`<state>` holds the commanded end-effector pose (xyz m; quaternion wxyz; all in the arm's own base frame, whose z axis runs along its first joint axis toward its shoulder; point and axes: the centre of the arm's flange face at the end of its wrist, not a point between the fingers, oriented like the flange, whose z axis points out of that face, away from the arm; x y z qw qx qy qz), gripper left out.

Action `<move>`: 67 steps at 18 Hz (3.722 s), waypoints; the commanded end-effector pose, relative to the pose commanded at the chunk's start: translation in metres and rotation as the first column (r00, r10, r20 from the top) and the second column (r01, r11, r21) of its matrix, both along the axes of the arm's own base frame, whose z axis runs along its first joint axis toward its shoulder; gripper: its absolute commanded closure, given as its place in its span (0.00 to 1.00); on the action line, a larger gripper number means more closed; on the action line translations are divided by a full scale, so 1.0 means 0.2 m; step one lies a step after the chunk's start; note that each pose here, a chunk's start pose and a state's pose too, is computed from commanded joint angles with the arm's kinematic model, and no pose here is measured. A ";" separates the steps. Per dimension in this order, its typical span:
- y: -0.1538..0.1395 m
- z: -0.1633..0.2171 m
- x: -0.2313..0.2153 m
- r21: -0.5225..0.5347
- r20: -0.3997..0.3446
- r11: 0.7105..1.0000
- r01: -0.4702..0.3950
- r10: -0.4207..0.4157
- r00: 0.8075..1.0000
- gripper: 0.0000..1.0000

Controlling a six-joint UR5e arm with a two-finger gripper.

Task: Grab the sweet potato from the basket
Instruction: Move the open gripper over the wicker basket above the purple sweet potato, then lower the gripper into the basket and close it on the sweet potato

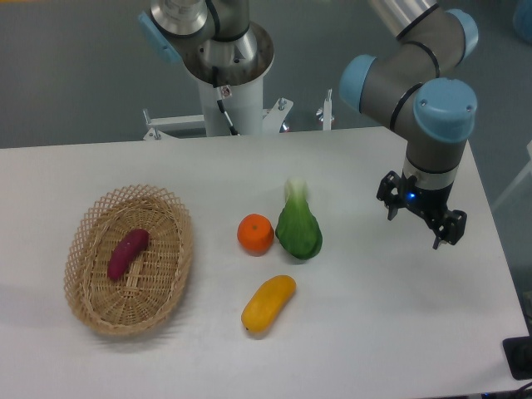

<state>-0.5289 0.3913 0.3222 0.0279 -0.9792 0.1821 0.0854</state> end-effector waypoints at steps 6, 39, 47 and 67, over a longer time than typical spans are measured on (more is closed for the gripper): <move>0.04 -0.01 0.04 0.002 0.007 1.000 -0.012 0.012 1.000 0.00; 1.02 -0.27 2.03 0.027 0.248 0.965 -0.262 0.248 0.937 0.00; 0.96 -0.45 2.26 -0.053 0.223 0.926 -0.374 0.376 0.899 0.00; 1.03 -0.59 2.31 -0.072 0.214 0.884 -0.462 0.466 0.858 0.68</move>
